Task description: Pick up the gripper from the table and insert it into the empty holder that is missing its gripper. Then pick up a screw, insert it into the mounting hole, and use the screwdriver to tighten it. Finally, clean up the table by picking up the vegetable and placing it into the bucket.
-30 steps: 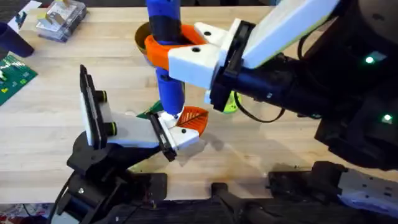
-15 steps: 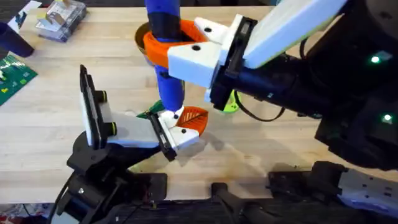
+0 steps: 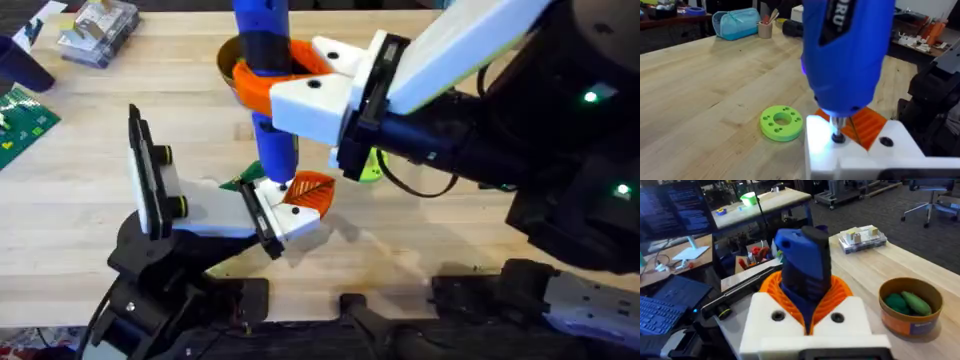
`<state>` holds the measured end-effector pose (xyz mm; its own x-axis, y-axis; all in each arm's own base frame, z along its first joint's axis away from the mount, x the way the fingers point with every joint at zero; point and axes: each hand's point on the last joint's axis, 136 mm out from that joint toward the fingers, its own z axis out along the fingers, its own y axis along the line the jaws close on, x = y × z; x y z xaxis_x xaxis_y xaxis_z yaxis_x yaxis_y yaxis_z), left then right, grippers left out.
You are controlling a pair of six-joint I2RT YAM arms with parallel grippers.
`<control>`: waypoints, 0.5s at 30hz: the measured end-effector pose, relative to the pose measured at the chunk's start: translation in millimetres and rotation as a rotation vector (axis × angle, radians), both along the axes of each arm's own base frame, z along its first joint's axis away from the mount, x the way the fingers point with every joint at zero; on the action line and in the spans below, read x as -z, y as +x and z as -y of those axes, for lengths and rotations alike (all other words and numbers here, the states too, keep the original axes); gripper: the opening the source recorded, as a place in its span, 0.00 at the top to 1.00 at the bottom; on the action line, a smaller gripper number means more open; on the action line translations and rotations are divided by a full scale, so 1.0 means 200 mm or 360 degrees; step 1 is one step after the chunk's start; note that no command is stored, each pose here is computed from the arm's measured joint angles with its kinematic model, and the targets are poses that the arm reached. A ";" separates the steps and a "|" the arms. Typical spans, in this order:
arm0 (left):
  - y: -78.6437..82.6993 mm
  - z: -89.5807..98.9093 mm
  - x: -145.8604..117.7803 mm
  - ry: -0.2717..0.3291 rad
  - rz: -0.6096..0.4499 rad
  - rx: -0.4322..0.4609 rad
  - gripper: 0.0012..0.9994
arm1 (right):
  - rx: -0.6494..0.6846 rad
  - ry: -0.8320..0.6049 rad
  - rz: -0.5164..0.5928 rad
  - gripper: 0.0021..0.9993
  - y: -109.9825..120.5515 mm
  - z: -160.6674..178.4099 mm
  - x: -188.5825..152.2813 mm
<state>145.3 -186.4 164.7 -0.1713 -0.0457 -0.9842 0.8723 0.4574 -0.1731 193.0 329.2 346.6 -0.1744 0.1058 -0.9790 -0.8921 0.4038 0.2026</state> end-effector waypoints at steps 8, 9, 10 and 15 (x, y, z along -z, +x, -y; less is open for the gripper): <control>0.00 0.00 0.00 -0.0008 -0.0017 0.0000 0.98 | -0.0008 -0.0016 -0.0003 0.98 0.00 0.00 0.01; 0.00 0.00 0.00 -0.0008 -0.0018 0.0003 0.98 | -0.0013 -0.0016 0.0001 0.98 -0.01 0.00 0.01; 0.00 0.00 0.00 -0.0008 -0.0018 0.0005 0.98 | -0.0016 -0.0018 0.0002 0.98 -0.01 -0.01 0.01; 0.00 0.00 0.00 -0.0008 -0.0017 0.0005 0.98 | -0.0008 -0.0024 -0.0004 0.98 -0.01 0.00 0.02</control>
